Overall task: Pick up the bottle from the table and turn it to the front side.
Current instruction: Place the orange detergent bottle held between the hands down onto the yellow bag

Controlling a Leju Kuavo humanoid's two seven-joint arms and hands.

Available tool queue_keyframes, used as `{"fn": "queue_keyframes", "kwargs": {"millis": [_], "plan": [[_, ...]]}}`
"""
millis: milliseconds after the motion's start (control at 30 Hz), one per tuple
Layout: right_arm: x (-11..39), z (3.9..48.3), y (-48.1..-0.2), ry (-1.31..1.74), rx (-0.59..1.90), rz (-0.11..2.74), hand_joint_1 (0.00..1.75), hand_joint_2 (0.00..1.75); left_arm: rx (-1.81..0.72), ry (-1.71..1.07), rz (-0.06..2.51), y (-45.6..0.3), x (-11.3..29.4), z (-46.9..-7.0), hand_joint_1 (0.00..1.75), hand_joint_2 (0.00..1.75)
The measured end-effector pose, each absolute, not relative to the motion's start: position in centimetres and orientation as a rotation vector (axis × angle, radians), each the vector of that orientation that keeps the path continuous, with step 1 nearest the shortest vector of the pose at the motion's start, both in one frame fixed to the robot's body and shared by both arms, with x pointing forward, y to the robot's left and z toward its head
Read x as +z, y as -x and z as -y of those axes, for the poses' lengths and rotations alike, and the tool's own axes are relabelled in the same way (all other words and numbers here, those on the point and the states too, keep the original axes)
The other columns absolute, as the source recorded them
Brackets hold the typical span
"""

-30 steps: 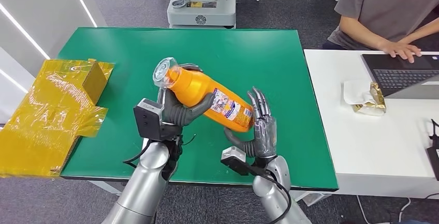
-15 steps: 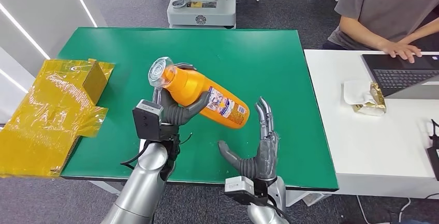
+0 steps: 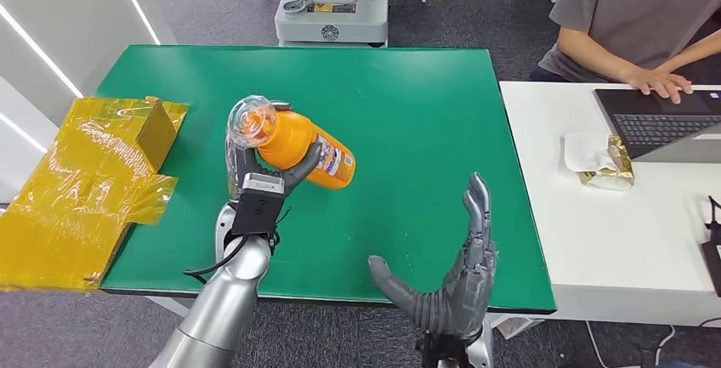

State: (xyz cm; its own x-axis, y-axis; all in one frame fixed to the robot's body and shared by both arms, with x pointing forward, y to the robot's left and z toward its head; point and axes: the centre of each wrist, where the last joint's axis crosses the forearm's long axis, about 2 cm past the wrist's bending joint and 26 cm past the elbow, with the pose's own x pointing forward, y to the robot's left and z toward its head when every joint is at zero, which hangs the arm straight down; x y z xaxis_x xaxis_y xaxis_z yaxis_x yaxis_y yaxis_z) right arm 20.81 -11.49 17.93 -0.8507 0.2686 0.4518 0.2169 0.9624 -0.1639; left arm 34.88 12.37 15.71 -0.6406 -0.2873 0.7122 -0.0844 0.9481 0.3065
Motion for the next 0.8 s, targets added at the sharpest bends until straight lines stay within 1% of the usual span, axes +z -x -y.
{"fn": "queue_keyframes", "kwargs": {"millis": [333, 433, 500, 600, 700, 800], "plan": [[18.1, 11.6, -20.5, 0.341, 0.142, 2.634, 0.00, 1.75, -0.338, -0.288, 2.247, -35.3, 15.3, -13.3, 1.75, 1.75], [18.1, 11.6, -20.4, 0.338, 0.138, 2.631, 0.00, 1.75, -0.355, -0.333, 2.250, -35.4, 15.4, -13.5, 1.75, 1.75], [18.0, 11.7, -20.4, 0.331, 0.129, 2.624, 0.00, 1.75, -0.388, -0.444, 2.256, -35.8, 15.5, -14.3, 1.75, 1.75], [17.9, 11.7, -20.3, 0.322, 0.119, 2.615, 0.00, 1.75, -0.482, -0.693, 2.257, -37.1, 16.0, -16.8, 1.75, 1.75], [17.8, 11.6, -20.3, 0.304, 0.108, 2.606, 0.00, 1.75, -0.653, -0.930, 2.221, -38.6, 16.6, -20.0, 1.75, 1.75], [17.7, 11.4, -20.3, 0.285, 0.105, 2.602, 0.00, 1.75, -0.874, -1.181, 2.106, -39.9, 17.1, -23.0, 1.75, 1.75]]}}
